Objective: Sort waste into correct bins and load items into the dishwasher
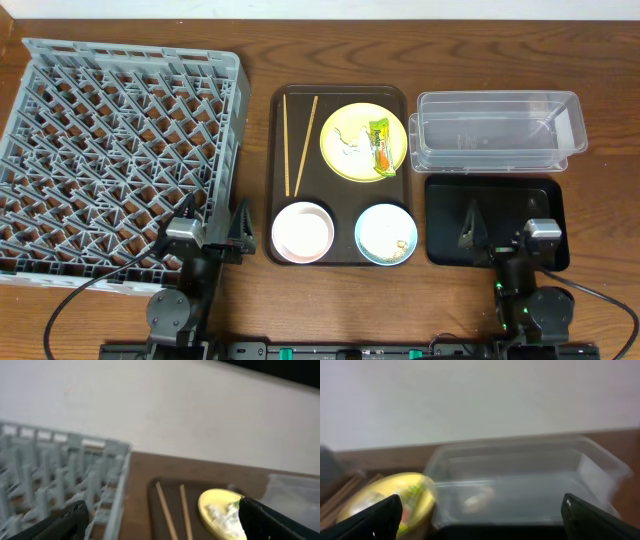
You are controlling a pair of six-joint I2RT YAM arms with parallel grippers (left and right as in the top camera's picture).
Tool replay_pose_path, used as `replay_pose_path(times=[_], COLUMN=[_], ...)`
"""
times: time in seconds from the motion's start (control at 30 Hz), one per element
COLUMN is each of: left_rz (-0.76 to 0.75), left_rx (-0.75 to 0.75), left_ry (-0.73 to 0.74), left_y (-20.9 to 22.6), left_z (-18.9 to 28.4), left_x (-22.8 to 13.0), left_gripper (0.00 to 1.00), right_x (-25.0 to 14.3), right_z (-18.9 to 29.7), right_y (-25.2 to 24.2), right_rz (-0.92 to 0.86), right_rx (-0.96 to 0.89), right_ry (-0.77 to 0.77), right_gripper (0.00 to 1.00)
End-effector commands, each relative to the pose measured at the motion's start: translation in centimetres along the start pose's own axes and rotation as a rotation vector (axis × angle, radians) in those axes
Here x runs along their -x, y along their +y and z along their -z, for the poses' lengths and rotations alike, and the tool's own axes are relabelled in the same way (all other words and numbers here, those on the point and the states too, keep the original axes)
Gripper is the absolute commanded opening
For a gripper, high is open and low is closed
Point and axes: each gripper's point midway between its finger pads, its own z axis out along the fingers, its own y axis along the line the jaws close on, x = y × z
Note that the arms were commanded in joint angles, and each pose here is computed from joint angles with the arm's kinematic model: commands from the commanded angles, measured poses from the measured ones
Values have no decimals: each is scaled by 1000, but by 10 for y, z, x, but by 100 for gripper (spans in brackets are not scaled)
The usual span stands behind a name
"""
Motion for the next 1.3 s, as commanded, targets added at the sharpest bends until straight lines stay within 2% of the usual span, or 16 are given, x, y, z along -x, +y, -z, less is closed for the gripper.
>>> replay_pose_path(times=[0.0,0.13,0.23,0.33,0.47,0.67,0.77,0.87,0.93,1.1,1.27], left_rz=[-5,-4,16,28,60,89,97,101,103,106,109], left_rx=[-58,-58,-36,2,13,60,77,86,91,101,110], left_ry=[-31,-30,53,205,474,708,769,801,817,850,883], left_y=[-13,-21,-27,-30,-43,-48,-47,-45,-44,-43,-42], left_z=[3,7,7,2,-9,-26,-34,-35,-32,-26,-20], left_x=[17,50,70,83,95,107,102,94,91,86,81], left_gripper=[96,96,96,96,96,96,96,96,96,96,96], right_x=[15,53,82,101,112,92,79,75,63,16,-10], right_z=[4,15,24,26,10,-16,-32,-51,-58,-61,-43], right_y=[33,51,67,83,93,91,101,123,133,158,211], right_rz=[-33,-23,-26,-50,-127,-165,-305,-349,-331,-164,-49], right_rx=[188,268,329,395,403,362,383,525,552,483,592], right_ry=[-36,-65,-23,95,370,813,996,1006,1040,1159,1226], right_gripper=[99,99,99,99,99,99,99,99,98,90,80])
